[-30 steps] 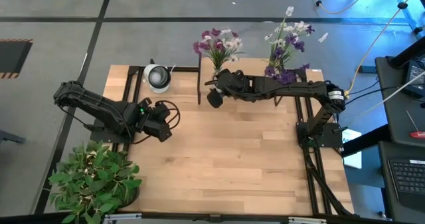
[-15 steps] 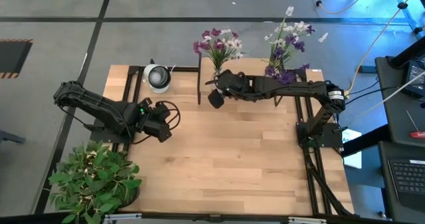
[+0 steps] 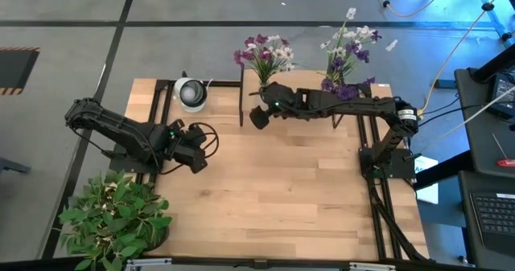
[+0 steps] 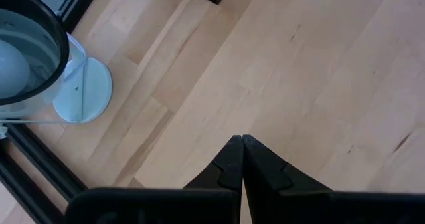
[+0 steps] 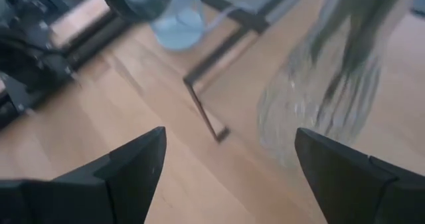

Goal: Pick and place flowers into a vace then onto a shelf
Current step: Put the transparent vase on the shelf, then return to Home Position

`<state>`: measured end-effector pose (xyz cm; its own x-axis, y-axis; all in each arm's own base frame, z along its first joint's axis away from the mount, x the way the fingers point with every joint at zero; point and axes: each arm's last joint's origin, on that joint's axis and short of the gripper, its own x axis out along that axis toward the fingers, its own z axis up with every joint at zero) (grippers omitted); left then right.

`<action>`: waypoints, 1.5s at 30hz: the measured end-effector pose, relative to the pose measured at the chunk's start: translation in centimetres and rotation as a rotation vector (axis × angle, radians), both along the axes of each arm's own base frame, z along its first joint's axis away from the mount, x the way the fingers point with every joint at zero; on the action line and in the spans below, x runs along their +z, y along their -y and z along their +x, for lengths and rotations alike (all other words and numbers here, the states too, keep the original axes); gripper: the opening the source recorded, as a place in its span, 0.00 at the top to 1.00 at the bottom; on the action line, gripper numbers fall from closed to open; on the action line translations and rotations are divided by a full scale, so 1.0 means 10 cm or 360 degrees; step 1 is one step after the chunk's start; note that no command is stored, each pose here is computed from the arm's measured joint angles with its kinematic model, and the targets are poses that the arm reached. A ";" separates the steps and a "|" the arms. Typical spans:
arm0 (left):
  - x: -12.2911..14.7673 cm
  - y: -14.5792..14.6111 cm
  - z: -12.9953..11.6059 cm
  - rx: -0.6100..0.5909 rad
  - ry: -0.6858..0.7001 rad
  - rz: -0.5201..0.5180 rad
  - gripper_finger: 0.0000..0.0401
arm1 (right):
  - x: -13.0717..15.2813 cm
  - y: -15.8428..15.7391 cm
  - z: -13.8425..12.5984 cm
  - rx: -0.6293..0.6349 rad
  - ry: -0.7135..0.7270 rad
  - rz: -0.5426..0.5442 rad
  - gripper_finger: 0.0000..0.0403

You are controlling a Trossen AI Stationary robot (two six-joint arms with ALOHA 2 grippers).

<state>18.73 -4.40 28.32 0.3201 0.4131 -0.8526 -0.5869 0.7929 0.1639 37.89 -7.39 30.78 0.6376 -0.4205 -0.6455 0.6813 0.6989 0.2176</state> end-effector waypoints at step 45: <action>0.00 -0.05 0.05 0.0002 0.0019 -0.0109 0.99 | -0.25 -0.72 -0.25 0.0599 -0.0660 0.0424 0.17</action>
